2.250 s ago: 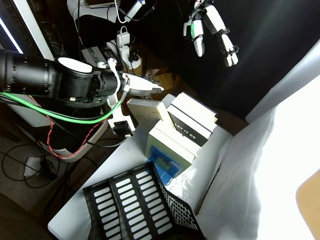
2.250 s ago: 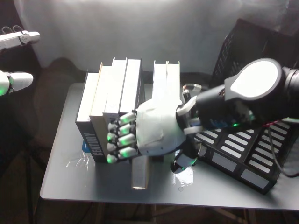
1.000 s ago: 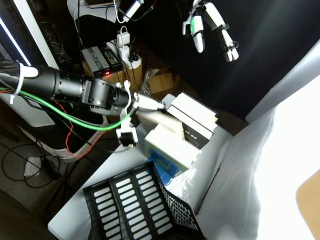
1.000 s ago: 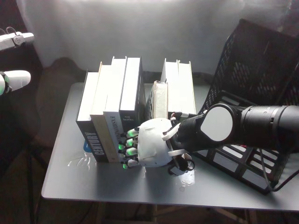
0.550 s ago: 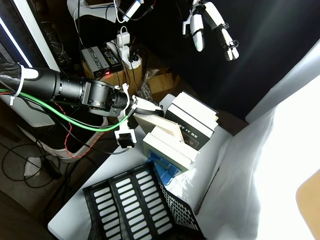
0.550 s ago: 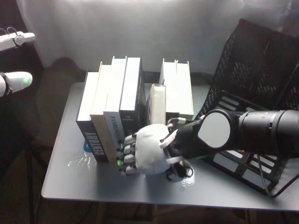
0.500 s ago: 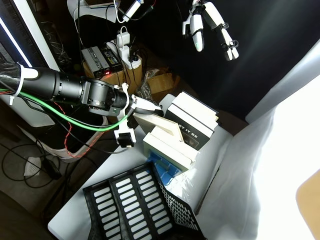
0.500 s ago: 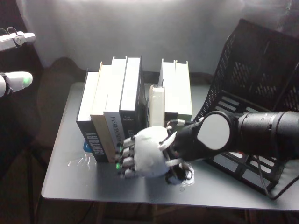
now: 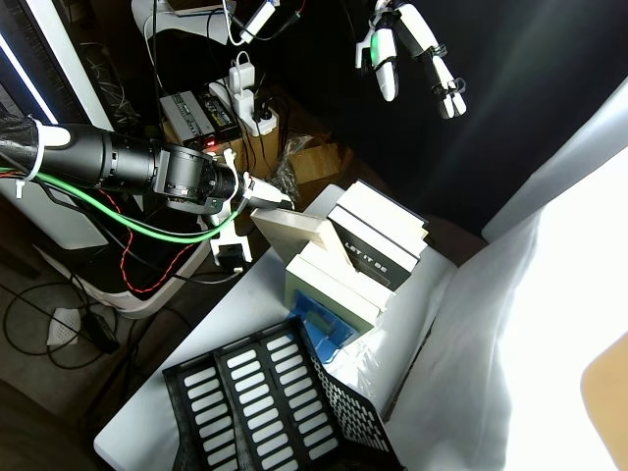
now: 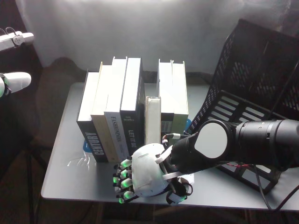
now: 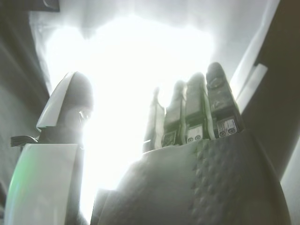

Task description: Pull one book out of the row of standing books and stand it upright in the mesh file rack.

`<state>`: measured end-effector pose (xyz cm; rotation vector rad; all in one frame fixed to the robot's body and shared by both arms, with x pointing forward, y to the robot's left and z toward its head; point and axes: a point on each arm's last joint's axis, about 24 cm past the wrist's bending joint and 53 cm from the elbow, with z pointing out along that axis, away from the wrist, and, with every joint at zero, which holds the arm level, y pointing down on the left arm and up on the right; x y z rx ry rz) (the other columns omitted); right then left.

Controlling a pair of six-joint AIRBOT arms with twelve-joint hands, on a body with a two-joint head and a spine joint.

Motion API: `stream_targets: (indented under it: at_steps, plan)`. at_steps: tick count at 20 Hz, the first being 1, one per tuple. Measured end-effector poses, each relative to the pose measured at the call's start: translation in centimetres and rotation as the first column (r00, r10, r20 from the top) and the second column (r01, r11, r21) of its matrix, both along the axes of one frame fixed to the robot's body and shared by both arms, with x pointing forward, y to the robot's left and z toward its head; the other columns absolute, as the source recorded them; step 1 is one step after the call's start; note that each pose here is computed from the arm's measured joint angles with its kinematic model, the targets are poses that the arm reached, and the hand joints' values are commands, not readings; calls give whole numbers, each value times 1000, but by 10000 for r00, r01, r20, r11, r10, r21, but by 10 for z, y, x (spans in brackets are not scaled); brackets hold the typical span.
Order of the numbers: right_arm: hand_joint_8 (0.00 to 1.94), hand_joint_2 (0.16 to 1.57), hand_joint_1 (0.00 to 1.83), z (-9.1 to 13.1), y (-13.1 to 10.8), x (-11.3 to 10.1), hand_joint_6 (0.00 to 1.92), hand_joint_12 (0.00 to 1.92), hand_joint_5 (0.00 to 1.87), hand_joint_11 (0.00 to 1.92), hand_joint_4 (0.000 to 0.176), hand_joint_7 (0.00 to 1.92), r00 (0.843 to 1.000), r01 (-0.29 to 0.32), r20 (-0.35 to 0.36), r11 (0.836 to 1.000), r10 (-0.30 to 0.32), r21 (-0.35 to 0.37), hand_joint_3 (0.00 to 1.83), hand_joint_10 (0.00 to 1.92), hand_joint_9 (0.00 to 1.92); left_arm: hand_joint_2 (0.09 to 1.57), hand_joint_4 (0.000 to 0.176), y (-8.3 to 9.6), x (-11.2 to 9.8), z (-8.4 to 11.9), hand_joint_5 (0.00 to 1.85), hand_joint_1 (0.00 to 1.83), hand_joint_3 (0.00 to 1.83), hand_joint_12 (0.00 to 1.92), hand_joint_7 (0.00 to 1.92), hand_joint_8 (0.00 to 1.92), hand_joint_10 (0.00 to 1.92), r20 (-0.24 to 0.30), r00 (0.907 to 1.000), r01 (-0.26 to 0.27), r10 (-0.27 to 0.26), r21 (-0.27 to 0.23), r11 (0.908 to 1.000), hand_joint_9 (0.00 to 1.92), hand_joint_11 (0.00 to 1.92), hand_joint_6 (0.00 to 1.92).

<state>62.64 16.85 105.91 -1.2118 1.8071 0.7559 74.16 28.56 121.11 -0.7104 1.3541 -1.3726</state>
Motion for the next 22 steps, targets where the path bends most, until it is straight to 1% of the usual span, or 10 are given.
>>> stream_targets:
  at_steps: [5, 7, 8, 10, 11, 13, 17, 19, 20, 22]
  plan:
    - [0, 1106, 971, 10, -6, -9, 70, 268, 132, 0, 0, 33, 9998, -216, 25, 9993, 215, 297, 3, 2, 1, 1298, 40, 0, -2, -1, 214, 725, 0, 0, 57, 3, 0, -17, 10000, -19, 19, -118, 9999, 0, 0, 3]
    - [0, 1106, 971, 18, -7, -13, 70, 265, 132, 0, 0, 33, 9994, -308, -106, 9975, 315, 628, 3, 2, 1, 1284, 32, 2, -3, -2, 231, 756, 0, 0, 77, 7, 0, -26, 10000, -40, 40, -101, 9999, 0, 0, 9]
    - [34, 1195, 1058, 21, -5, -15, 525, 10, 319, 0, 0, 344, 9992, -384, -78, 9970, 390, 665, 0, 505, 70, 1285, 32, 2, -3, -1, 226, 766, 0, 0, 74, 4, 0, -10, 10000, -53, 53, -125, 9999, 0, 0, 5]
    - [3, 1116, 1157, 27, -1, -22, 433, 0, 255, 0, 0, 218, 9982, -585, -45, 9955, 590, 744, 0, 258, 2, 1298, 29, 4, -4, -2, 221, 760, 0, 0, 56, 0, 0, 11, 10000, -60, 60, -118, 9999, 0, 0, 2]
    - [1, 1107, 1261, 30, -3, -25, 407, 0, 247, 0, 0, 189, 9977, -662, -63, 9948, 669, 775, 0, 236, 0, 1312, 35, 3, -5, -2, 203, 721, 6, 0, 41, 1, 0, -12, 10000, -63, 63, -170, 9998, 0, 0, 3]
    - [0, 1146, 1159, 42, -10, -21, 144, 0, 56, 0, 0, 22, 9982, -590, 8, 9940, 592, 924, 6, 16, 0, 1319, 38, 4, -5, -1, 198, 688, 8, 0, 39, 4, 0, 3, 10000, -63, 63, -129, 9999, 0, 0, 5]
    - [0, 1013, 1156, 80, -22, -14, 12, 0, 28, 0, 0, 0, 9984, -539, 255, 9820, 501, 1810, 0, 0, 0, 1312, 42, 5, -6, 3, 203, 656, 3, 0, 52, 3, 0, 122, 9999, -60, 62, -190, 9998, 0, 0, 4]
    - [0, 1112, 844, 95, -27, -22, 0, 0, 0, 0, 0, 0, 9966, -821, 261, 9753, 784, 2051, 0, 0, 0, 1295, 36, 3, -7, 2, 213, 675, 0, 0, 61, 5, 0, 108, 9999, -22, 24, -180, 9998, 0, 0, 7]
    - [0, 1087, 662, 101, -29, -24, 0, 0, 0, 0, 0, 0, 9955, -937, 303, 9729, 893, 2112, 0, 0, 0, 1276, 39, 4, -7, 2, 199, 678, 0, 0, 62, 5, 0, 90, 9999, -43, 45, -188, 9998, 0, 0, 1]
    - [0, 1073, 653, 110, -32, -27, 0, 0, 0, 0, 0, 0, 9938, -1108, 344, 9694, 1058, 2192, 0, 0, 0, 1253, 37, 4, -7, 2, 188, 711, 0, 0, 70, 5, 0, 100, 9999, -56, 58, -205, 9998, 0, 0, 1]
